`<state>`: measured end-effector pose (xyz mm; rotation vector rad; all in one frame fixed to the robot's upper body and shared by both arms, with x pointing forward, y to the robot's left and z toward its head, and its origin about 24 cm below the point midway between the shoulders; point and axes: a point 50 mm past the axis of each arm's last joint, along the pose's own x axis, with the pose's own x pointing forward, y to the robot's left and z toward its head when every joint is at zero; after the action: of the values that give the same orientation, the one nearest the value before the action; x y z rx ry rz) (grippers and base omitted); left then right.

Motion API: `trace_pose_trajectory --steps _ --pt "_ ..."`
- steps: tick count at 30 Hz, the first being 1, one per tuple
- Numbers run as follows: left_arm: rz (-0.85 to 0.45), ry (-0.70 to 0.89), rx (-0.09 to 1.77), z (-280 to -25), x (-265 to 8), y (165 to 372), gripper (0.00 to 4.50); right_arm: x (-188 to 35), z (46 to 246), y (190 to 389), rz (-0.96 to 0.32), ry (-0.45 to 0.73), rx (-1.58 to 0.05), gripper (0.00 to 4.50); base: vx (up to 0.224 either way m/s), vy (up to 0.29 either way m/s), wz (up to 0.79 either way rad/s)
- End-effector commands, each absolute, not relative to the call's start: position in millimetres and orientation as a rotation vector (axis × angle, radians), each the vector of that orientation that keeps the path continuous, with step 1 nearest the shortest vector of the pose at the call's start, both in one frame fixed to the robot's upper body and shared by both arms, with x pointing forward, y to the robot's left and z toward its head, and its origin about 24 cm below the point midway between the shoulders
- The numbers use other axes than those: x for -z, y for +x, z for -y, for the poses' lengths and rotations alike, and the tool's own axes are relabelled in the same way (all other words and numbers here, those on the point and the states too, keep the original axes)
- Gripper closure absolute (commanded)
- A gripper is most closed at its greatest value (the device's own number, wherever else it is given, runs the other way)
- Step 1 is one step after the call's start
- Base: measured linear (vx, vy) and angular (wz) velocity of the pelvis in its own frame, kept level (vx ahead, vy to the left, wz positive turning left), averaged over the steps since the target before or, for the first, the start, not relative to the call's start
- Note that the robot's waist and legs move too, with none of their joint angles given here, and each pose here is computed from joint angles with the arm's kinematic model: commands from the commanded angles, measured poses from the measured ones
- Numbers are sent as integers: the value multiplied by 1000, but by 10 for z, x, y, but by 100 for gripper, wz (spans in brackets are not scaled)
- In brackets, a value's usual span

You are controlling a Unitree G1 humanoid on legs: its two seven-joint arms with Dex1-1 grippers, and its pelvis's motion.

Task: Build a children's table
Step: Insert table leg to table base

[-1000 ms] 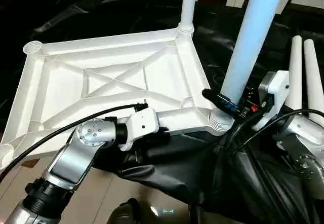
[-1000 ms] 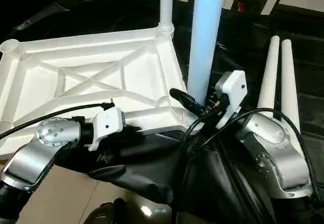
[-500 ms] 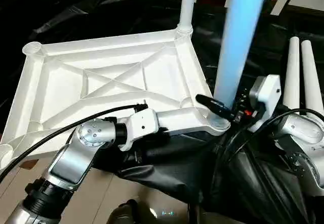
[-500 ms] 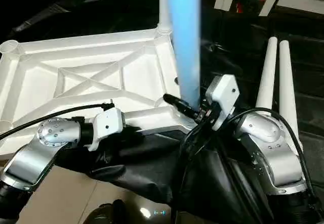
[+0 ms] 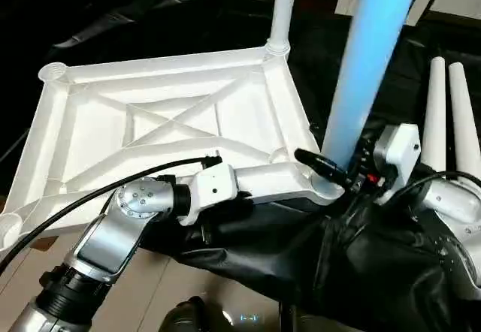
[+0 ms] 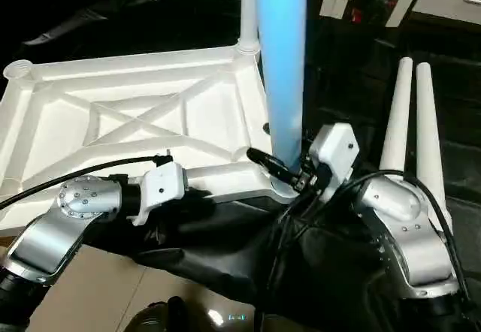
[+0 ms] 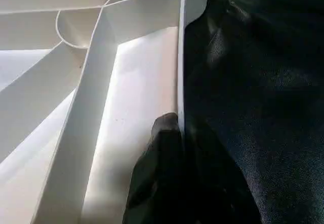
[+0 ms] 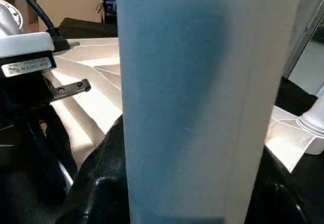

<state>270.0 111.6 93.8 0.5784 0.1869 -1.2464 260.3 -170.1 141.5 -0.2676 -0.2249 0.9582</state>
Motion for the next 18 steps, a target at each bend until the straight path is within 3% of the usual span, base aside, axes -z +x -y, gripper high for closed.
trace_pose_trajectory --steps 1,10,18 --pt "-264 520 1255 -1128 -742 2661 450 -1259 1705 2550 162 -206 -979 271 0 0 0" --pt "-263 524 1241 -1114 -741 2701 450 -1202 1662 2525 154 -83 -976 271 0 0 0" --pt "-265 524 1249 -1103 -735 2696 450 -1111 1559 2476 75 -136 -1104 271 0 0 0"
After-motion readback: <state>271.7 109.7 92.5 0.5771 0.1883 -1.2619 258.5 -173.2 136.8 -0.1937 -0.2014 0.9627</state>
